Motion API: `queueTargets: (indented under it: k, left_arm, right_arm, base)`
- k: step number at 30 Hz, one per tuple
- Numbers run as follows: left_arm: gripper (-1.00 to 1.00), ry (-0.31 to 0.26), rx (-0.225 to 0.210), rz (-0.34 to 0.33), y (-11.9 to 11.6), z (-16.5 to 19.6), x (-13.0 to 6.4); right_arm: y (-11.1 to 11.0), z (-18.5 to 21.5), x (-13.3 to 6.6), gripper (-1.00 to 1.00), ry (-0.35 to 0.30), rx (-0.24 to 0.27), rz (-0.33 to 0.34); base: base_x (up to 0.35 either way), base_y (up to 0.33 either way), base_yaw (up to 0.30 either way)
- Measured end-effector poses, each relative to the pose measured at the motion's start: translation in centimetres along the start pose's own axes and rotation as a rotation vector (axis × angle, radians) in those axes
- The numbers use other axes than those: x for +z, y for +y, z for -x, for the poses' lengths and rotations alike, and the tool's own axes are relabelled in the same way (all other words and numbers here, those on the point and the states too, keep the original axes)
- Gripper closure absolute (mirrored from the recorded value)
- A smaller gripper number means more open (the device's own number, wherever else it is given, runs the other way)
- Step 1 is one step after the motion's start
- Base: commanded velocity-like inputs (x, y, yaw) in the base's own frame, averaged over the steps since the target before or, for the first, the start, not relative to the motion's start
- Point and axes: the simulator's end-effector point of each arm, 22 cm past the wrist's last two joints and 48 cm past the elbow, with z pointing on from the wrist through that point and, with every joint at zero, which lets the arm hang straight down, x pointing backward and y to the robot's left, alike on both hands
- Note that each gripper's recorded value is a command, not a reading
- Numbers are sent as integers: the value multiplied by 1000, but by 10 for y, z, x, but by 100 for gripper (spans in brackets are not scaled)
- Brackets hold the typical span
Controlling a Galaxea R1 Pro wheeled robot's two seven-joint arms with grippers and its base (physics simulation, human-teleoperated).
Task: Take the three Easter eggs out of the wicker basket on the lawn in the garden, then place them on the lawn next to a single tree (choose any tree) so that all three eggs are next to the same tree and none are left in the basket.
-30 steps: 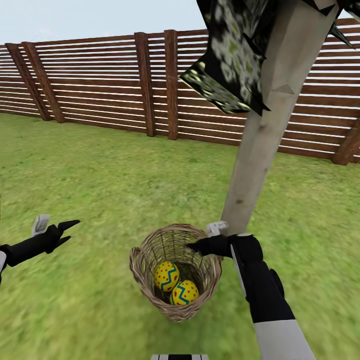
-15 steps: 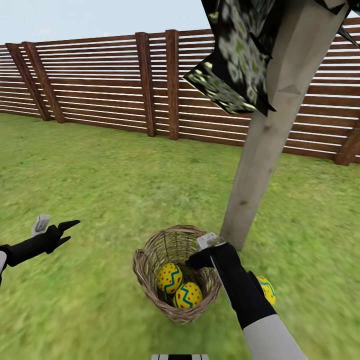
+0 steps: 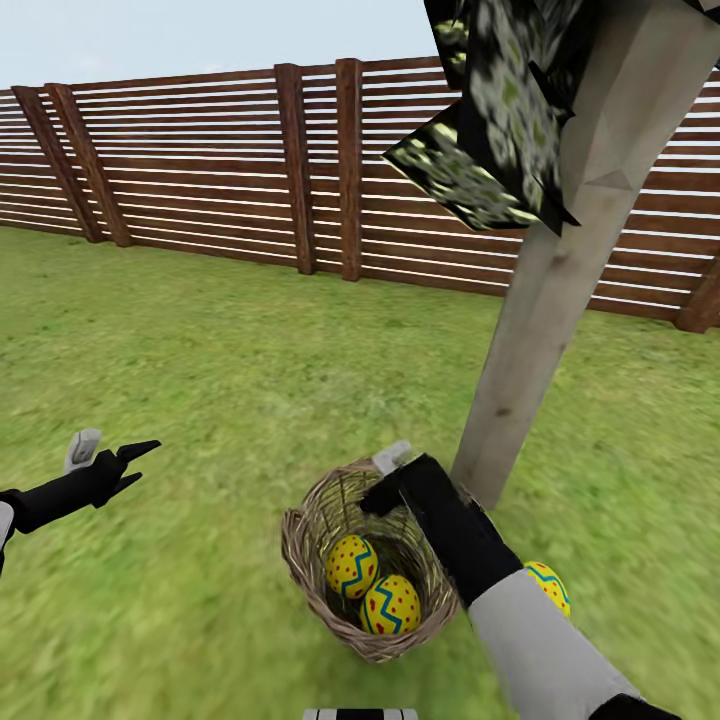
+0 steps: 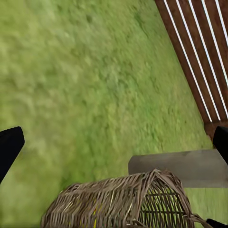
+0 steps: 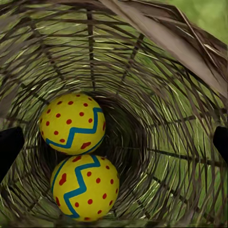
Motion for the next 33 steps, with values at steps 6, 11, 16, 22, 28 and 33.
queueTargets:
  k: [6, 11, 16, 22, 28, 33]
  left_arm:
    - [-100, 0, 0, 0, 0, 0, 0]
    - [-100, 10, -6, 11, 8, -4, 5]
    - [-100, 22, -13, 28, 19, -10, 10]
    - [-100, 46, -26, 49, 32, -26, 20]
    - [-100, 40, -46, 41, 34, -37, 29]
    - [-100, 26, -46, 42, 35, -36, 31]
  right_arm:
    - [-12, -23, 23, -100, 121, -8, -1]
    - [-21, -23, 31, -100, 144, -12, -6]
    - [-17, -23, 40, -100, 159, -34, 19]
    - [2, -14, 46, -100, 149, -158, 28]
    - [-5, 15, 36, -100, 93, -178, 6]
    - [-6, 9, 39, -100, 108, -198, 0]
  base:
    - [0, 0, 0]
    - [0, 0, 0]
    - [0, 0, 0]
    - [0, 0, 0]
    - [0, 0, 0]
    - [0, 0, 0]
